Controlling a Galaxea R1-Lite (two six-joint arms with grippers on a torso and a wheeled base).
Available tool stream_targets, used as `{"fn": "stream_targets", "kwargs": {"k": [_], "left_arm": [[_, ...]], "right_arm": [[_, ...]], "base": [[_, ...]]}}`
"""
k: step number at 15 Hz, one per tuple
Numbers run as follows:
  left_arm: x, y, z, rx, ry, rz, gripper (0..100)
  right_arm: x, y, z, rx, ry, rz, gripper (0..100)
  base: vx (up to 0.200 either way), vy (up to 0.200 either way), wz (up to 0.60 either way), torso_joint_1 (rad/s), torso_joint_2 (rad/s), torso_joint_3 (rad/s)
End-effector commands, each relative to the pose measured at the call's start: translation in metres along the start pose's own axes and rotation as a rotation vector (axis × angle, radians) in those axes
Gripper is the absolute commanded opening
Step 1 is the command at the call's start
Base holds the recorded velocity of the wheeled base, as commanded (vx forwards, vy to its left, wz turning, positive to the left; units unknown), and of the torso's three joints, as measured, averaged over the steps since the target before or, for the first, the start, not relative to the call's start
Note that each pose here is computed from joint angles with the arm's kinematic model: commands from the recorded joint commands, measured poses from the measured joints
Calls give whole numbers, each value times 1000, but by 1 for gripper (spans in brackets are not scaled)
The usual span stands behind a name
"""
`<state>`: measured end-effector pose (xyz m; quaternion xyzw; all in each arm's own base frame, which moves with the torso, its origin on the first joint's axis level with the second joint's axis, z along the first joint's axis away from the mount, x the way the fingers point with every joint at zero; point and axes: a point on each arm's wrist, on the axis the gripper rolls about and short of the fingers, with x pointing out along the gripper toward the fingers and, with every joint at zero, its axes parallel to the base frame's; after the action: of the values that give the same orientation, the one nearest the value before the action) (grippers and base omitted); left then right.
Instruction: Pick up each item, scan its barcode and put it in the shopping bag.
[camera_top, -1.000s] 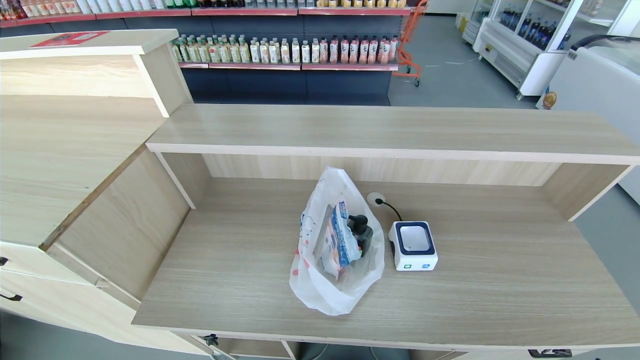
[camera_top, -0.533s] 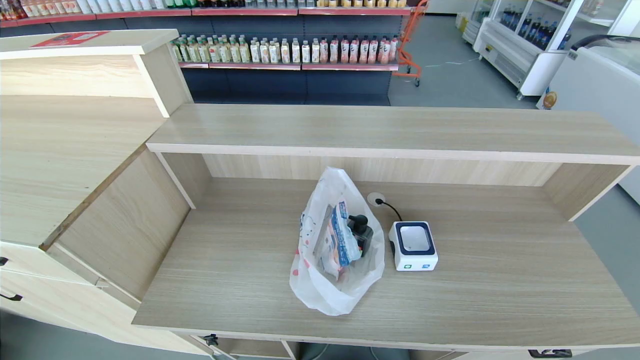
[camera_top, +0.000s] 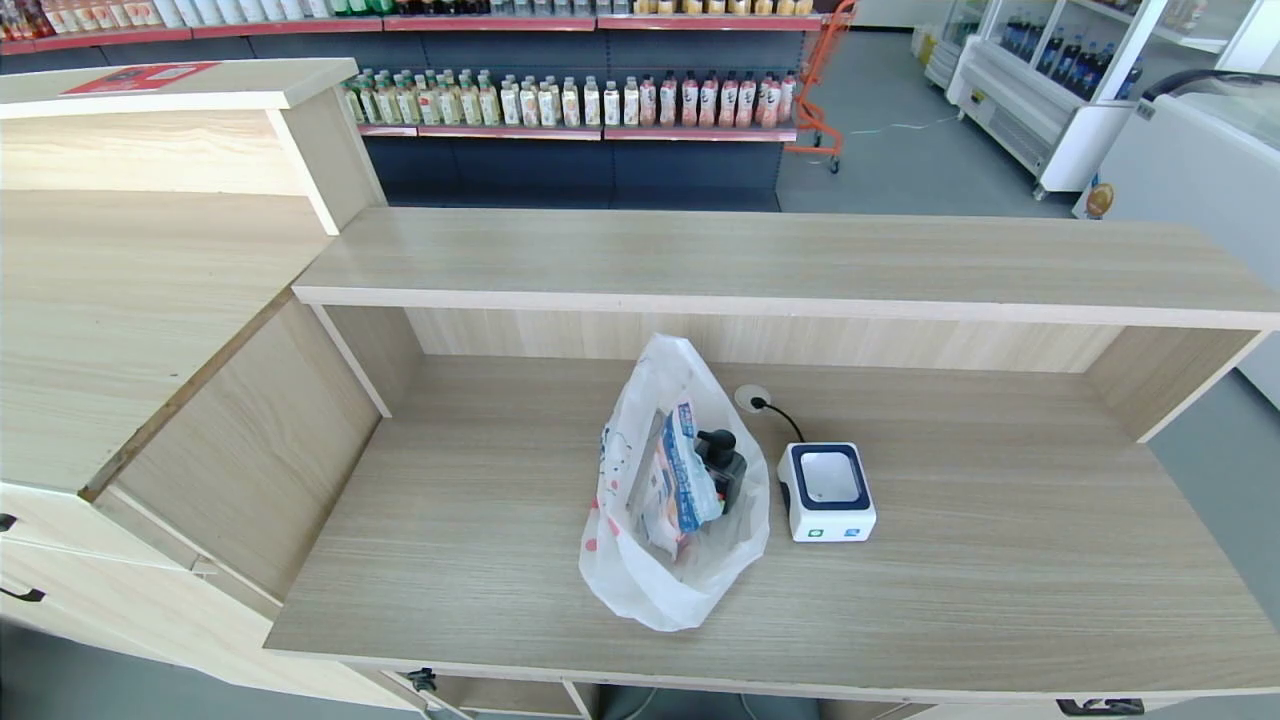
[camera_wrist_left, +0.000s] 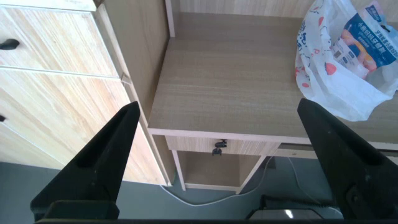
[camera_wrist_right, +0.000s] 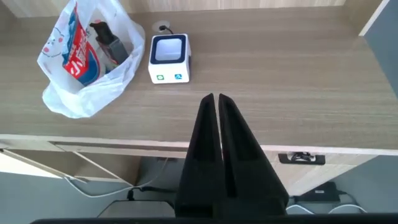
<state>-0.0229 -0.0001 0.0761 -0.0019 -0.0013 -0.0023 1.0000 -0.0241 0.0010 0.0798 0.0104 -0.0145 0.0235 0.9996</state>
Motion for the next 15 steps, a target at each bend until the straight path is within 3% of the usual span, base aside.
{"fn": "stream_targets", "kwargs": {"k": [1,7,11,15], "left_arm": [[0,0,0,-1,-1,0,100],[0,0,0,-10,-1,-1,100],[0,0,0,-8,-1,-1,100],[0,0,0,-8,-1,-1,100]], "right_arm": [[0,0,1,20,3,-1,0],[0,-1,1,74,1,-47,0],[0,-1,0,72,2,-47,0],[0,-1,0,74,2,-47,0]], "base": [[0,0,0,0,0,0],[0,0,0,0,0,0],[0,-200,0,4,4,2],[0,0,0,0,0,0]]}}
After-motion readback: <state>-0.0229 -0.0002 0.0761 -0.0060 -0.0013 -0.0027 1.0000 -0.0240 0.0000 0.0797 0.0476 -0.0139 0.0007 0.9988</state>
